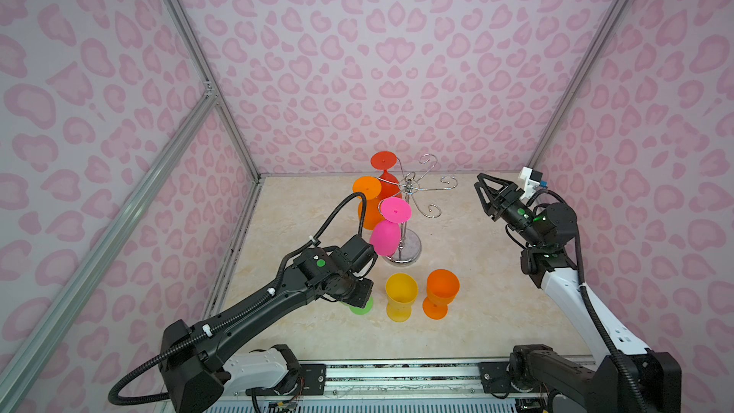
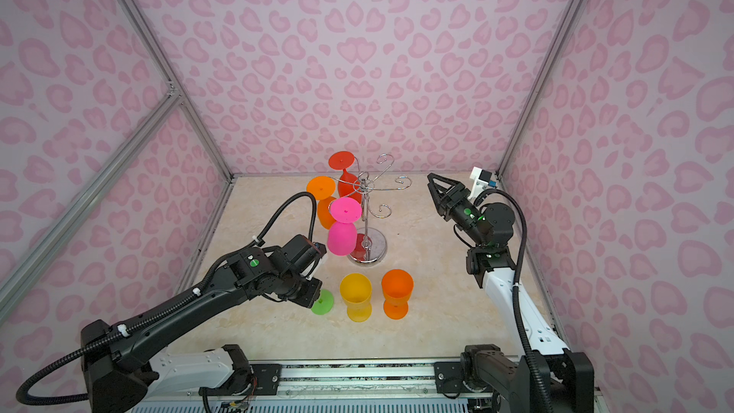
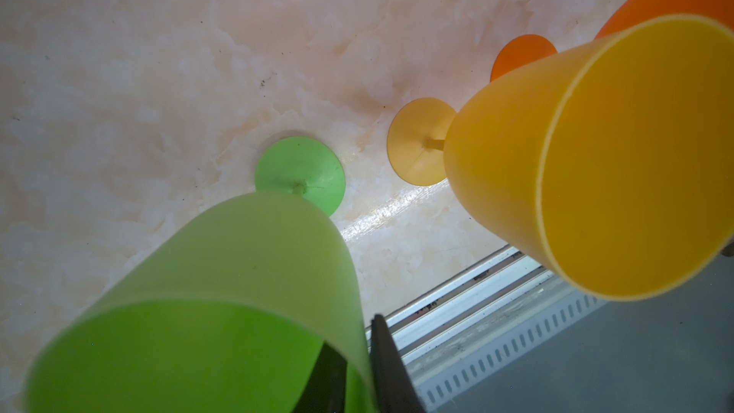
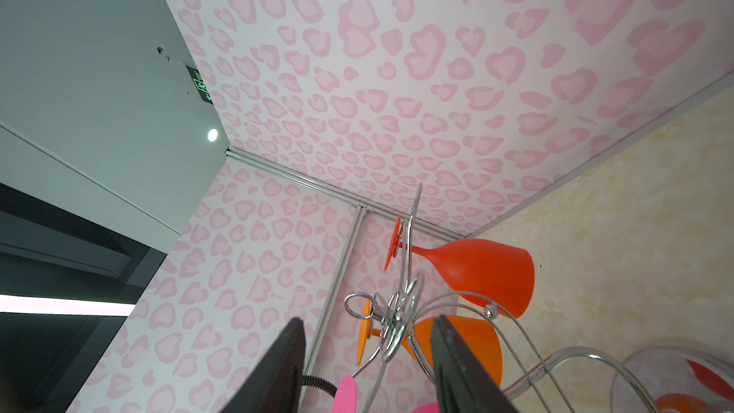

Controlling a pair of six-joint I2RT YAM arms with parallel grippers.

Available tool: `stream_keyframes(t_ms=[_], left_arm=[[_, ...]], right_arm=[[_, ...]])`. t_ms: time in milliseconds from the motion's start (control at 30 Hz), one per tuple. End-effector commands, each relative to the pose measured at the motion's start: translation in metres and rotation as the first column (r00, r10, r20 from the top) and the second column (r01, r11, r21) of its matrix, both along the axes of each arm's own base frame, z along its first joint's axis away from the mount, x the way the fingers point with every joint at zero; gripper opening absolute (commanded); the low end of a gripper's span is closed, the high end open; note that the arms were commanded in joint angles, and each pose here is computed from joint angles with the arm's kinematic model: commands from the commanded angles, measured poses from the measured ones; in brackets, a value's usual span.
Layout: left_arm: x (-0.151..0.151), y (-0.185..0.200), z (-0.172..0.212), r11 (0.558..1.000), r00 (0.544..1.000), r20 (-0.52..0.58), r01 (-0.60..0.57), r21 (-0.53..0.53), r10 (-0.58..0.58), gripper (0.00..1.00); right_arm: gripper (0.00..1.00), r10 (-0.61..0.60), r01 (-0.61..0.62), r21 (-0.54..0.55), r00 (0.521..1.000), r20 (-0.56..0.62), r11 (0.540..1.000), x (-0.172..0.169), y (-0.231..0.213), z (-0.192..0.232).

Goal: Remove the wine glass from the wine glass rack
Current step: 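Lower the green glass upright onto the table beside the yellow glass with the left gripper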

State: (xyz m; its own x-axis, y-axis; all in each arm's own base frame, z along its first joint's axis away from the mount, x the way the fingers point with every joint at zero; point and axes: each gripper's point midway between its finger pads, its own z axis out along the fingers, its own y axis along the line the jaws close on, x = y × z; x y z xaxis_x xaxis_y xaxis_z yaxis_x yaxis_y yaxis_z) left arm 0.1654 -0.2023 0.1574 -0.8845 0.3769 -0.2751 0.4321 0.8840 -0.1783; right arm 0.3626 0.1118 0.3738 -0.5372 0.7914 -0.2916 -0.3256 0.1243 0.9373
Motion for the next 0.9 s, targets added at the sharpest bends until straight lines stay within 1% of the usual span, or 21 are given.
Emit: stream_keyframes(t_ms=[0, 300, 400, 433, 567, 733, 867], left_arm=[[-0.001, -0.002, 0.005, 1.000, 1.000, 0.000, 0.011, -0.010, -0.011, 0.21], [0.000, -0.002, 0.015, 0.999, 1.000, 0.023, 0.004, -0.036, -0.003, 0.35], [0.000, -0.003, 0.021, 0.999, 0.999, 0.033, 0.002, -0.051, 0.000, 0.35], [0.000, -0.003, 0.023, 0.998, 0.999, 0.037, 0.003, -0.058, -0.001, 0.39], [-0.002, -0.003, 0.032, 0.996, 0.999, 0.052, 0.004, -0.084, 0.000, 0.43], [-0.002, -0.002, 0.057, 0.989, 0.995, 0.102, 0.000, -0.145, 0.015, 0.46], [0.002, -0.001, 0.093, 0.971, 0.980, 0.191, -0.005, -0.238, 0.052, 0.48]], right_arm=[[0.52, 0.011, -0.011, -0.002, 1.000, 0.018, 1.000, -0.001, 0.001, 0.004], [0.52, 0.011, -0.011, 0.003, 1.000, 0.018, 1.000, 0.001, 0.001, 0.004], [0.52, 0.011, -0.011, 0.003, 1.000, 0.018, 1.000, 0.001, 0.001, 0.003], [0.52, 0.012, -0.012, 0.003, 1.000, 0.017, 1.000, 0.001, 0.002, 0.003], [0.52, 0.011, -0.011, 0.003, 1.000, 0.018, 1.000, 0.000, 0.001, 0.003], [0.52, 0.010, -0.010, 0.002, 1.000, 0.018, 1.000, -0.001, 0.001, 0.002], [0.52, 0.010, -0.010, 0.002, 1.000, 0.018, 1.000, -0.002, 0.001, 0.000]])
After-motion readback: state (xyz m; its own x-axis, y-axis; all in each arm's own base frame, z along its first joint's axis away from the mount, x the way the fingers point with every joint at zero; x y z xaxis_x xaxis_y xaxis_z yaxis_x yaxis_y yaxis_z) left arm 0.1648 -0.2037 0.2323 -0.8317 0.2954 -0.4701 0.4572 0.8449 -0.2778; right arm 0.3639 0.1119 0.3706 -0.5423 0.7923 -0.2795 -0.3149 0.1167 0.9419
